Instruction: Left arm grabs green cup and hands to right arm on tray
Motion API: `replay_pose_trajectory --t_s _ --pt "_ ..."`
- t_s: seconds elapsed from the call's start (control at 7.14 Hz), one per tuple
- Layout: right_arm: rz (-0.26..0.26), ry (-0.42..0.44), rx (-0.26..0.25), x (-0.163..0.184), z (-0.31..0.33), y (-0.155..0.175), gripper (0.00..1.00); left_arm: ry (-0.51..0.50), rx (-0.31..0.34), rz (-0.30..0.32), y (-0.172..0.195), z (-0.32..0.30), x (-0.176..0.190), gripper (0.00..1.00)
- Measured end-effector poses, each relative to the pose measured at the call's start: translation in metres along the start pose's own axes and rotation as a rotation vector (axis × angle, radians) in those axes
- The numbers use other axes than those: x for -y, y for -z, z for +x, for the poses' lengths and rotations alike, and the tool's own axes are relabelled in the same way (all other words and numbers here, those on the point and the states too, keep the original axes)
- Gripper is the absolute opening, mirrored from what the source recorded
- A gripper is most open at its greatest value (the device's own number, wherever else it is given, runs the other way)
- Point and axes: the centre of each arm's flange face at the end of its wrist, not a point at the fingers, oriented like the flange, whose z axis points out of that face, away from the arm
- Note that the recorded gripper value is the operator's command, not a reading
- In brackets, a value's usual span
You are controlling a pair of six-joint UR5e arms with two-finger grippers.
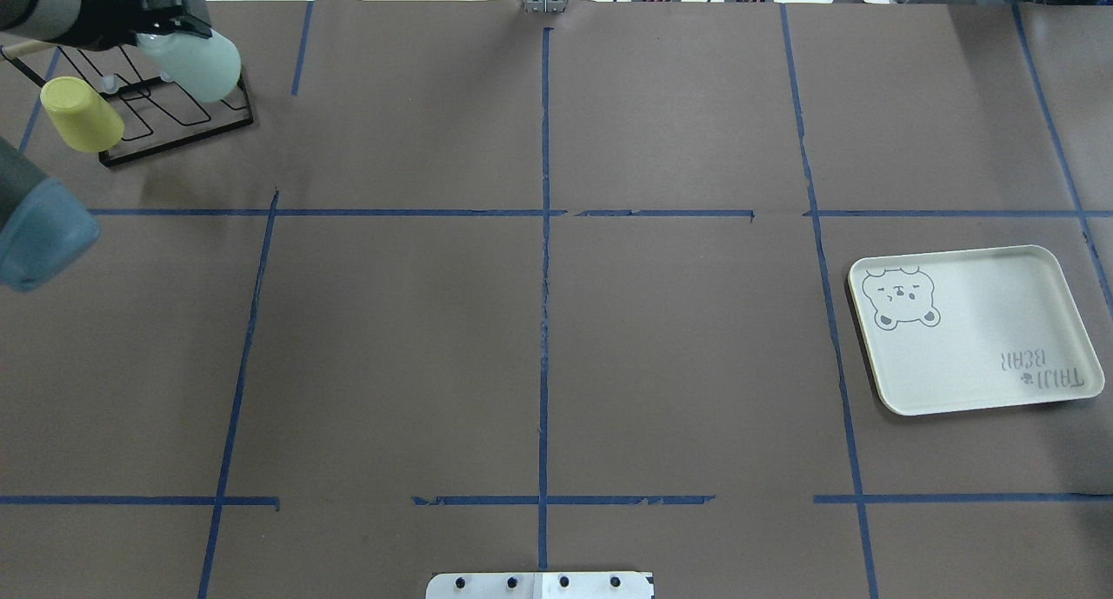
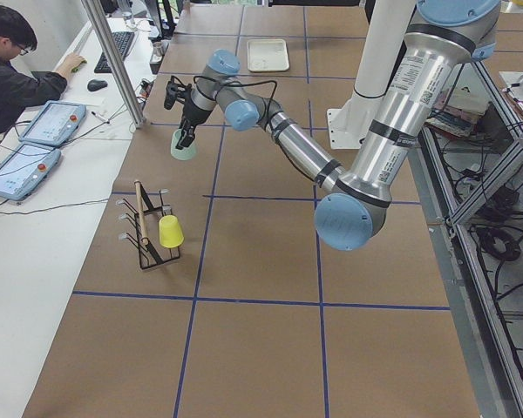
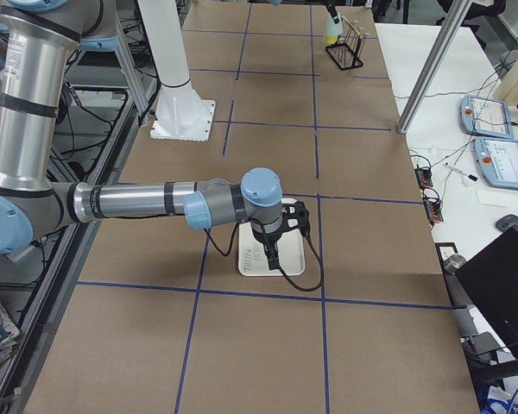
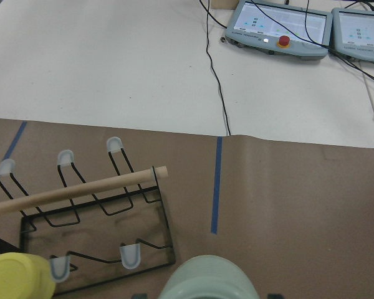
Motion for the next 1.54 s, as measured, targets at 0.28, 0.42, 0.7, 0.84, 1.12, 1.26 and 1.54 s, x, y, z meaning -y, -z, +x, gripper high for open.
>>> replay_pose_trajectory --t_s 0.28,0.42,0.7,0.84,1.12,1.26,1.54 --pt "0.129 -0.022 0.092 0.017 -0.047 -0.001 1.00 0.111 -0.090 -0.039 -0.006 0.033 -0.038 0.34" --pt "0.176 -0.027 0.150 0.024 -0.073 -0.007 1.00 0.153 -0.139 -0.063 -0.007 0.050 -0.058 0.34" --pt "0.235 -0.049 0.252 0.037 -0.117 -0.022 1.00 0.249 -0.257 -0.120 -0.003 0.083 -0.096 0.34" --pt "0.252 -0.079 0.299 0.043 -0.143 -0.029 1.00 0.297 -0.318 -0.148 0.002 0.098 -0.111 0.34" --pt "0.265 -0.188 0.434 0.060 -0.196 -0.030 1.00 0.395 -0.468 -0.218 0.017 0.123 -0.141 0.35" --pt "0.262 -0.239 0.532 0.064 -0.224 -0.025 1.00 0.448 -0.559 -0.260 0.028 0.133 -0.154 0.35" --pt "0.216 -0.277 0.726 0.060 -0.276 -0.020 1.00 0.511 -0.721 -0.334 0.047 0.142 -0.174 0.35"
